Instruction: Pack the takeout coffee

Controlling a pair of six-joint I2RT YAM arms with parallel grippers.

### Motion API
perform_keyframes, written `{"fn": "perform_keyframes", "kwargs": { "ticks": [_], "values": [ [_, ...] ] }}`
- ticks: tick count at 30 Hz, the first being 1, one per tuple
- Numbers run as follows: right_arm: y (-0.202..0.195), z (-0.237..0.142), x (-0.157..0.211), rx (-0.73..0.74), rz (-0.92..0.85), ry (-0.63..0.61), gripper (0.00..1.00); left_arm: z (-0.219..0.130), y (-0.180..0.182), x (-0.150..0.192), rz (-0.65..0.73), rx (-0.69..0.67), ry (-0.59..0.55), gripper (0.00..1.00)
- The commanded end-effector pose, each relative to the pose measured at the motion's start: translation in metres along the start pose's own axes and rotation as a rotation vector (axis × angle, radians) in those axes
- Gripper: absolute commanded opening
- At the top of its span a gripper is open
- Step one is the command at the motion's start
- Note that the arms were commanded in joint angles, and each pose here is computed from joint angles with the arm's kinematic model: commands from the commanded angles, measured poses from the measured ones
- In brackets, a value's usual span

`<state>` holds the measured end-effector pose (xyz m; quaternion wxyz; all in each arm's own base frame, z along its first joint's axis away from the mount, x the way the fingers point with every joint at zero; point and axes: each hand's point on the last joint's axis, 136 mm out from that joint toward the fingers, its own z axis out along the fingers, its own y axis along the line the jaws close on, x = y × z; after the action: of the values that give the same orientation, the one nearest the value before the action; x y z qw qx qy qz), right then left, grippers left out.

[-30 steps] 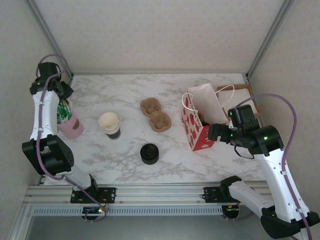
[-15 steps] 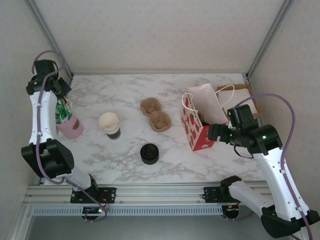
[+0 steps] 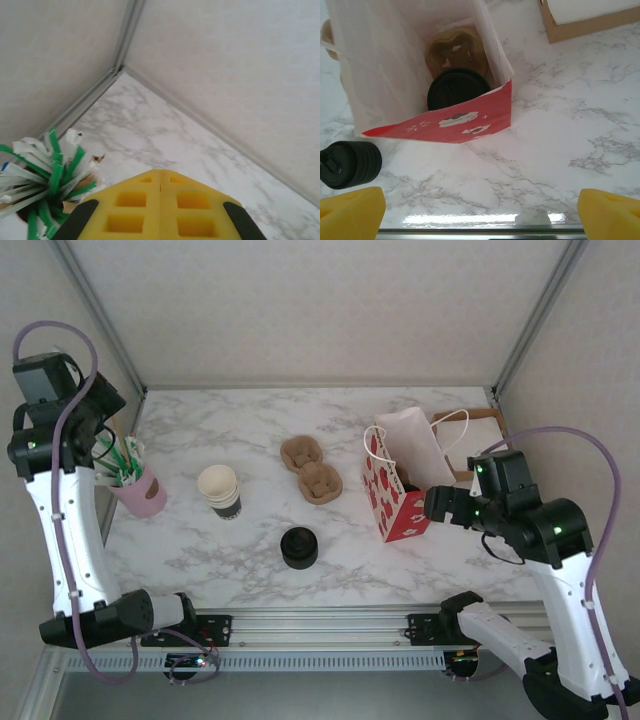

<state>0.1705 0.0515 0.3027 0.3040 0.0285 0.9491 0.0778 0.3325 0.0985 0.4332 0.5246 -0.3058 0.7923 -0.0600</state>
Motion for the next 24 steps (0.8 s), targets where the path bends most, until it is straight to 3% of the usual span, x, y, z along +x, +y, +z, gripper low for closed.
{"fn": "perform_keyframes", "kwargs": {
  "ticks": [1,18,24],
  "values": [
    [0.002,-0.014,0.003,-0.024,-0.053,-0.001,0.99,-0.029,-0.030,-0.001,-0.020,0.150,0.008,0.00],
    [0.013,-0.022,-0.012,-0.070,-0.104,-0.036,0.99,-0.129,-0.139,-0.023,-0.102,0.753,-0.043,0.00],
    [0.015,-0.022,-0.020,-0.061,-0.108,-0.034,0.99,-0.143,-0.180,-0.015,-0.146,0.914,-0.024,0.00]
  ]
}}
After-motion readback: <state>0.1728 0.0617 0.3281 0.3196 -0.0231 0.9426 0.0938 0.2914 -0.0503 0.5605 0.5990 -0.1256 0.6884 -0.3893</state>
